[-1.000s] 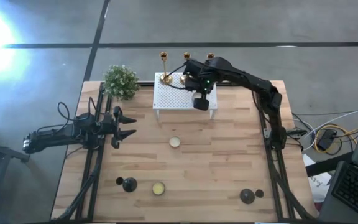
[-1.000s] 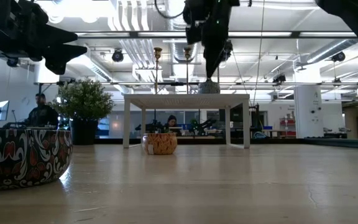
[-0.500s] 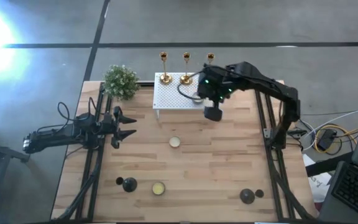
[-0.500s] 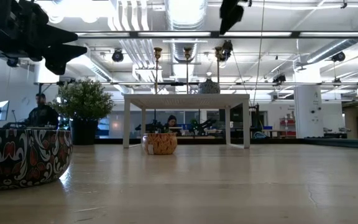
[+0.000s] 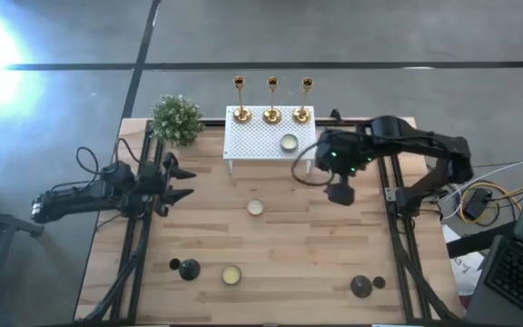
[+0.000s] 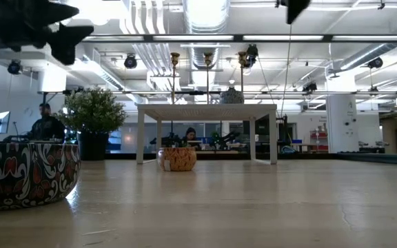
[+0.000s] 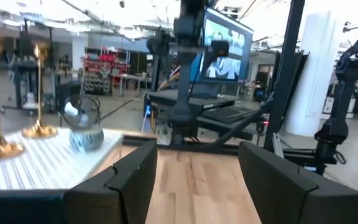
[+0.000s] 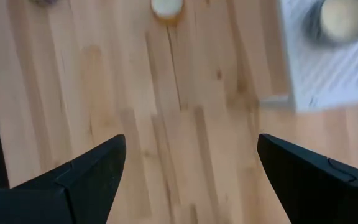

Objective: Pick & Place candle stick holders
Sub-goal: Put the orange scented candle on the shelf aligned with the other scented candle

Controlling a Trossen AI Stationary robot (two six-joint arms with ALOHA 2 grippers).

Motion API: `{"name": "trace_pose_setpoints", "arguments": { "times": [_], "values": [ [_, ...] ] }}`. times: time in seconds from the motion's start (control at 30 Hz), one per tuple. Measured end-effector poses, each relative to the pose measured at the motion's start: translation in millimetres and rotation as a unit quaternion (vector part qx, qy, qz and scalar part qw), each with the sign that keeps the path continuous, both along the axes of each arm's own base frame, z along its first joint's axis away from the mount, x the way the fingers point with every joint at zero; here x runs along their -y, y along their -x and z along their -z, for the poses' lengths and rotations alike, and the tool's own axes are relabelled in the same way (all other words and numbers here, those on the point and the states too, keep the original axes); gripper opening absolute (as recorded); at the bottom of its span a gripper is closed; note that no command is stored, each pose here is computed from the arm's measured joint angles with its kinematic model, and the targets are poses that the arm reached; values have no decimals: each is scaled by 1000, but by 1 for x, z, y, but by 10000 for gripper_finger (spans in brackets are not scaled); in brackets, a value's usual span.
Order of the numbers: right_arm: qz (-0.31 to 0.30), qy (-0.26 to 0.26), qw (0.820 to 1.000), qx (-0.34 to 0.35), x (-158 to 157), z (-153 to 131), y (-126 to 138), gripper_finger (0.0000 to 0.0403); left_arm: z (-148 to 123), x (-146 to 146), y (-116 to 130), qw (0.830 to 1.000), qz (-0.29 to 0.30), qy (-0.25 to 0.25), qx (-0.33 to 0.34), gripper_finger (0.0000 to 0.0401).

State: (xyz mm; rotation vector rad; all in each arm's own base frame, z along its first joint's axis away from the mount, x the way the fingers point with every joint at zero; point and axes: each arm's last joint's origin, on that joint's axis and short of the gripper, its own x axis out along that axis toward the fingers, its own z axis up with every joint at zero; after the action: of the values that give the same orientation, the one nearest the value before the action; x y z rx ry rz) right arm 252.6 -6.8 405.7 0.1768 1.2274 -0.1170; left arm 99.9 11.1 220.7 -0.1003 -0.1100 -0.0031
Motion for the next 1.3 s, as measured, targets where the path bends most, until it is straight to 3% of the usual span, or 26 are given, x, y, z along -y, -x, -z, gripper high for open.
{"name": "trace_pose_setpoints", "arguments": {
  "times": [0.2,0.33,0.47,0.57,0.67,0.83,1.03,1.3],
  "values": [
    [38,11,999,-23,1,19,40,359,-26,-1,-6,999,-12,-45,-5,232],
    [33,20,996,81,-5,20,64,359,-33,-3,-18,997,-15,-65,-43,232],
    [-34,31,964,263,-16,21,91,359,-33,-6,-32,994,-14,-76,-76,232],
    [-95,68,937,330,-17,28,115,359,-31,-7,-40,992,-12,-85,-96,232],
    [-104,75,930,345,-15,38,138,359,-26,-8,-46,989,-11,-93,-116,232],
    [-66,41,918,390,-13,58,166,359,-15,-10,-56,984,-16,-93,-152,232],
    [-57,41,873,482,-11,78,185,359,-11,-11,-65,979,-13,-93,-180,232],
    [-76,70,855,509,-10,93,204,359,-11,-13,-80,969,-7,-89,-230,232]
  ]
}}
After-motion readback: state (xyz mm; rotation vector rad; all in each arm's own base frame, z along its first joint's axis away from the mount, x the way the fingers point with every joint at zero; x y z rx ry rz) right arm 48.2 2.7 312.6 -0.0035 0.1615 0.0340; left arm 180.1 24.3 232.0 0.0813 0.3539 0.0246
